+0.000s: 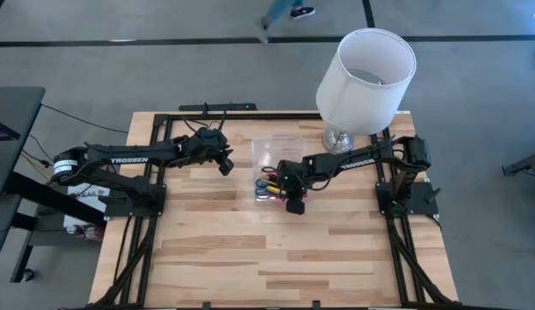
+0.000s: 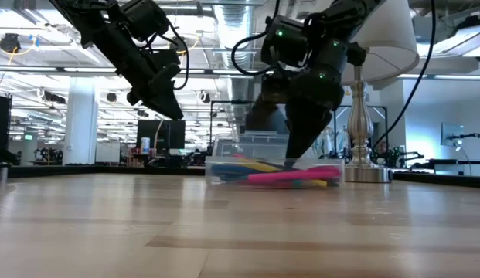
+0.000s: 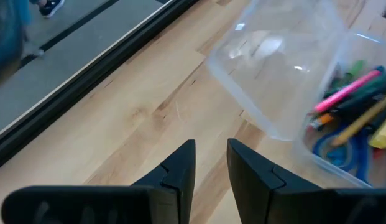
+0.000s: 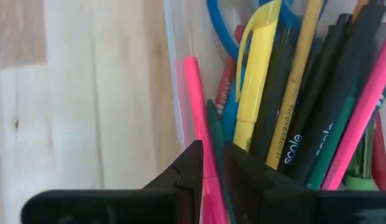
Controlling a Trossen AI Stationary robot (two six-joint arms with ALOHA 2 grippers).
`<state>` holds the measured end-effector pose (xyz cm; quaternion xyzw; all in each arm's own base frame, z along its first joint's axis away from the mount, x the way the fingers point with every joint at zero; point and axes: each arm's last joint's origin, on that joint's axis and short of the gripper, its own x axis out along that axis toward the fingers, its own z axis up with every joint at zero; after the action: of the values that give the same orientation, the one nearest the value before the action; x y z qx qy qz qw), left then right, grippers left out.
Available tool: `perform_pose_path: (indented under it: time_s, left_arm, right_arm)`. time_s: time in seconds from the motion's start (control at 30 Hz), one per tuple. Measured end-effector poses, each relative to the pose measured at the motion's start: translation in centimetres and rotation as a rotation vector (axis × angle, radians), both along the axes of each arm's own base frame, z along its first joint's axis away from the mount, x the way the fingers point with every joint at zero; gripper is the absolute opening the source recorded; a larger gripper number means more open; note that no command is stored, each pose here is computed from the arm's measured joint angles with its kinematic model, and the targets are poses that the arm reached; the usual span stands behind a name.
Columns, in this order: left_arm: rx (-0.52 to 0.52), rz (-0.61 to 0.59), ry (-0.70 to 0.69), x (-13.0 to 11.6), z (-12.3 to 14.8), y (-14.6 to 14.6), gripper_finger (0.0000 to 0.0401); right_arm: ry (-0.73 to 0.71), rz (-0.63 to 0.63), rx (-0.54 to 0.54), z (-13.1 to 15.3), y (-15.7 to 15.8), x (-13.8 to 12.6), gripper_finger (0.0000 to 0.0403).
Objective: Pick & place school supplies into a supply box
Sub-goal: Close the transparent supply box
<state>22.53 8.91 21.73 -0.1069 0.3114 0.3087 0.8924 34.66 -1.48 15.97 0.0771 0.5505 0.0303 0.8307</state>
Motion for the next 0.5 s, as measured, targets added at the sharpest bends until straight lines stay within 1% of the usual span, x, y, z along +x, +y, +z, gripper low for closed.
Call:
perform_pose_path:
  time_s: [0.33,0.43,0.5]
  left_arm:
    - [-0.031,0.032,-0.024,0.0,0.0,0.0,0.0086]
    - [-0.075,0.058,-0.047,0.0,-0.1,0.0,0.0086]
    - [-0.132,0.047,-0.072,0.0,-0.1,0.2,0.0086]
  right_arm:
    - [0.079,0.091,0.006,-0.3,3.1,-0.7,0.0054]
    - [0.079,0.134,0.028,-0.3,4.3,-0.8,0.0054]
    - [0.075,0.159,0.027,-0.3,5.2,-0.8,0.0054]
